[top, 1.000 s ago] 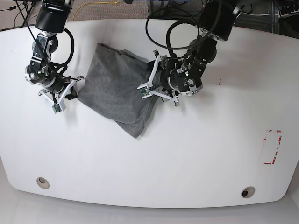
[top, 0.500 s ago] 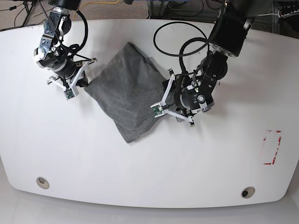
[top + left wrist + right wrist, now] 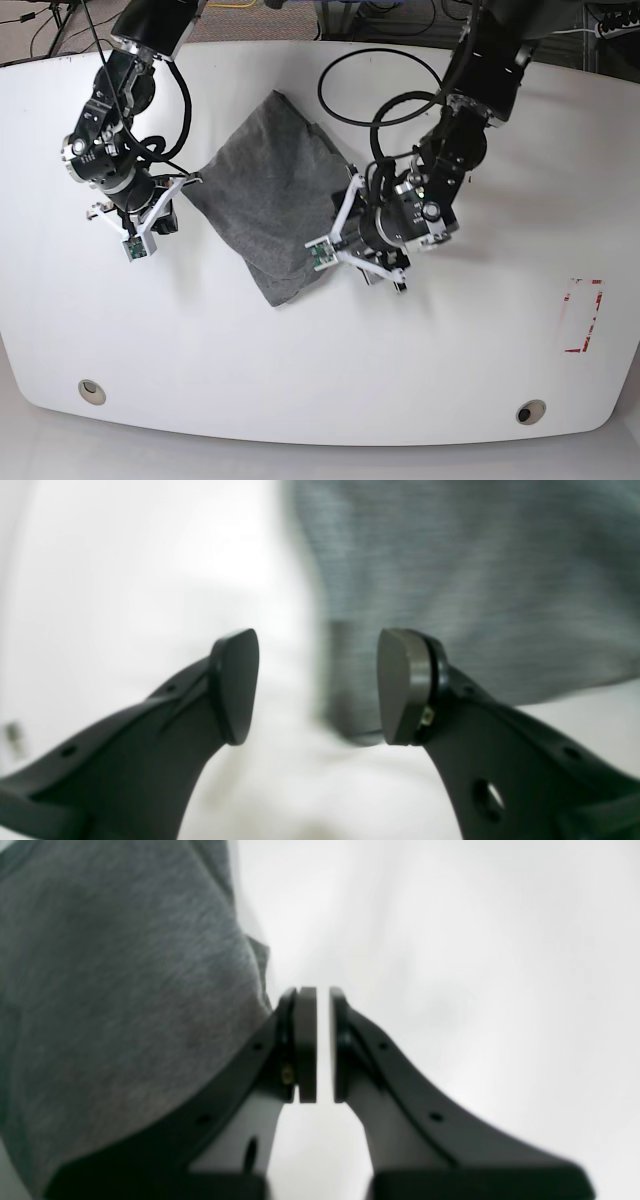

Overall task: Layout the t-shirt on the table in an organized manner, then fold the t-shirt properly
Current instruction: 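Rotate and straighten the folded shirt square with both grippers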

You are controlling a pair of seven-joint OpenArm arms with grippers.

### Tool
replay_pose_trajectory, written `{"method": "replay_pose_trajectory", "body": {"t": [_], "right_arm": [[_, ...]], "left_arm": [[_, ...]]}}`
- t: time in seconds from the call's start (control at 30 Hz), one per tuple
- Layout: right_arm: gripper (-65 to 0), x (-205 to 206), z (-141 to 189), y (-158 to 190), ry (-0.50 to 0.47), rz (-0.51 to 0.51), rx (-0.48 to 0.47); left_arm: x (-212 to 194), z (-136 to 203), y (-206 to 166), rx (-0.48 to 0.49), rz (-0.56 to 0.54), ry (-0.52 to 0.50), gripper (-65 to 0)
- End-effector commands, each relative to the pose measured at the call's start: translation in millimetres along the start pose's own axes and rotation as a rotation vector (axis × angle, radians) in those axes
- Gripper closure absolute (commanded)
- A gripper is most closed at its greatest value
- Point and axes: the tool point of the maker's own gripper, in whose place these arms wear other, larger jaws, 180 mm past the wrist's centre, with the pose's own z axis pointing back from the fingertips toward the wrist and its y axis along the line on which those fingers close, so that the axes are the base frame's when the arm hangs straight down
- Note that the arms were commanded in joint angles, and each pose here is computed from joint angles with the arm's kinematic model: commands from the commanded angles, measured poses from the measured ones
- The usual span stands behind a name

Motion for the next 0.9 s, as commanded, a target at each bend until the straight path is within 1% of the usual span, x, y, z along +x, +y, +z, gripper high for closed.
{"method": "replay_pose_trajectory", "body": {"t": [0.0, 0.13, 0.23, 0.37, 0.47, 0.6, 0.77, 0.87], "right_arm": [[-3.8, 8.8, -7.8, -1.7, -0.024, -0.017, 0.019], [-3.8, -2.1, -26.1, 0.6, 0.020, -0.065, 0.061], [-3.8, -11.4, -33.8, 3.2, 0.043, -0.089, 0.081], [-3.8, -18.3, -40.5, 6.6, 0.031, -0.116, 0.099], [-3.8, -31.5, -43.0, 10.1, 0.045, -0.134, 0.111], [-3.8, -46.0, -41.7, 14.2, 0.055, -0.146, 0.116], [-3.8, -68.1, -38.4, 21.1, 0.093, -0.158, 0.124], [-3.8, -80.2, -33.3, 25.5, 0.113, -0.158, 0.126]], "left_arm": [[19.4, 3.7, -12.5, -0.019, 0.004, -0.070, -35.1], [17.2, -4.1, -44.5, -0.089, 0.042, -0.075, -35.1], [13.6, -7.3, -60.7, -0.124, 0.060, -0.070, -35.1], [14.7, -9.5, -78.0, -0.159, 0.084, -0.087, -35.1], [11.7, -11.3, -85.9, -0.175, 0.096, -0.092, -35.1], [-2.4, -21.5, -93.5, -0.208, 0.115, -0.049, -35.1], [-34.9, -30.5, -98.0, -0.235, 0.117, 0.032, -35.1], [-41.0, -31.3, -97.2, -0.235, 0.115, 0.046, -35.1]]}}
